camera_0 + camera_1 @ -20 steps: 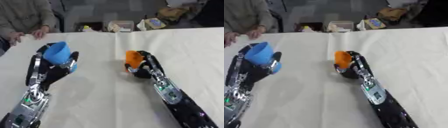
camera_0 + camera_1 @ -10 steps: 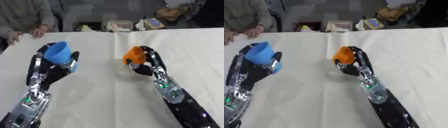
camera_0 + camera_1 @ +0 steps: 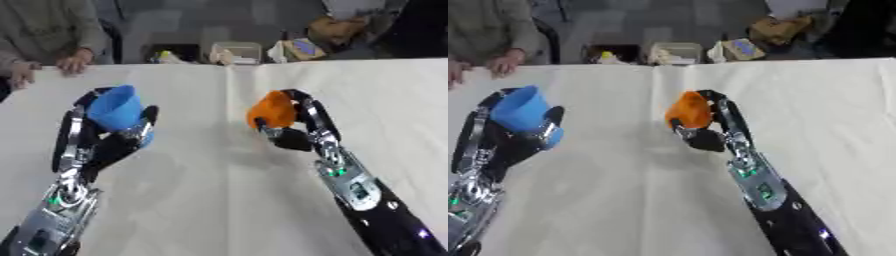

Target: Pour the contents of one cup into another cup.

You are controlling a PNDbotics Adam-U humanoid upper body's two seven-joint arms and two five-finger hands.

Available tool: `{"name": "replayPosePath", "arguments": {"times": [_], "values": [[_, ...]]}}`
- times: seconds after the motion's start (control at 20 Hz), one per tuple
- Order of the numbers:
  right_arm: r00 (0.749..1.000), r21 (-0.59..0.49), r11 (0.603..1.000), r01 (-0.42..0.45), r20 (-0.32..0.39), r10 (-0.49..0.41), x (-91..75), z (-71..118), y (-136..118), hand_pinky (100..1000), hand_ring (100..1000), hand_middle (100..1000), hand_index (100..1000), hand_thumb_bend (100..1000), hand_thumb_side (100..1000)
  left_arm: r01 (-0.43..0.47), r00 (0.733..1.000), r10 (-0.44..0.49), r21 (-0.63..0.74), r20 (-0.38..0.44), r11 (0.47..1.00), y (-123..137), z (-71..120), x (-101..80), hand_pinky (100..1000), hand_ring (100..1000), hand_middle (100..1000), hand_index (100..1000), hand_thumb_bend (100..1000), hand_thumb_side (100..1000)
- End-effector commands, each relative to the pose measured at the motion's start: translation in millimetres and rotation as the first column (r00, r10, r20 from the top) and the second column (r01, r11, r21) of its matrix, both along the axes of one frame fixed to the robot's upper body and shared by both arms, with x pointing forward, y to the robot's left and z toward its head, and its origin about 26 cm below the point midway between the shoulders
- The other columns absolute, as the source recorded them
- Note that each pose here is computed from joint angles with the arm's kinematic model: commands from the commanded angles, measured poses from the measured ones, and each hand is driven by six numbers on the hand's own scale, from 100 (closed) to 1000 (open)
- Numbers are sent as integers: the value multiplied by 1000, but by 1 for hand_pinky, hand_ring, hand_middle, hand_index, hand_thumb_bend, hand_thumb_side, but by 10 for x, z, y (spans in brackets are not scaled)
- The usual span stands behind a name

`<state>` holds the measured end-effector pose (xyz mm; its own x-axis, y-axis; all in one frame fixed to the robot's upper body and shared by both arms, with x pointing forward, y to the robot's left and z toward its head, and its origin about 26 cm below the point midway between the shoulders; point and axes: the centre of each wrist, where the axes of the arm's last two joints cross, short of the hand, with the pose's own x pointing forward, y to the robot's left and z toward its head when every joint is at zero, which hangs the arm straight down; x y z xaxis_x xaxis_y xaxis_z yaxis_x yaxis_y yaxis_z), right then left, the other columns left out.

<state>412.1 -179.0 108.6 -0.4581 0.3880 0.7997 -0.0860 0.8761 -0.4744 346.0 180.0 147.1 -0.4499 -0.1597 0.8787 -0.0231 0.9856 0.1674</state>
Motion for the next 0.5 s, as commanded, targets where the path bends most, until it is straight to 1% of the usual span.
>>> {"name": "replayPosePath", "arguments": {"times": [0.05,0.25,0.5], "values": [[999,-8,1000,-26,37,26,-14,152,-11,340,425,221,428,100,100,-13,999,12,18,40,1000,71,114,-7,137,388,279,631,362,100],[997,-66,996,-64,49,67,-65,197,-29,337,424,221,433,100,100,-20,999,19,32,41,999,99,112,-10,137,388,280,632,365,100],[991,-171,979,-110,58,121,-145,326,-84,331,421,219,434,100,100,-26,999,24,56,39,998,125,110,-18,136,389,280,634,369,100]]}}
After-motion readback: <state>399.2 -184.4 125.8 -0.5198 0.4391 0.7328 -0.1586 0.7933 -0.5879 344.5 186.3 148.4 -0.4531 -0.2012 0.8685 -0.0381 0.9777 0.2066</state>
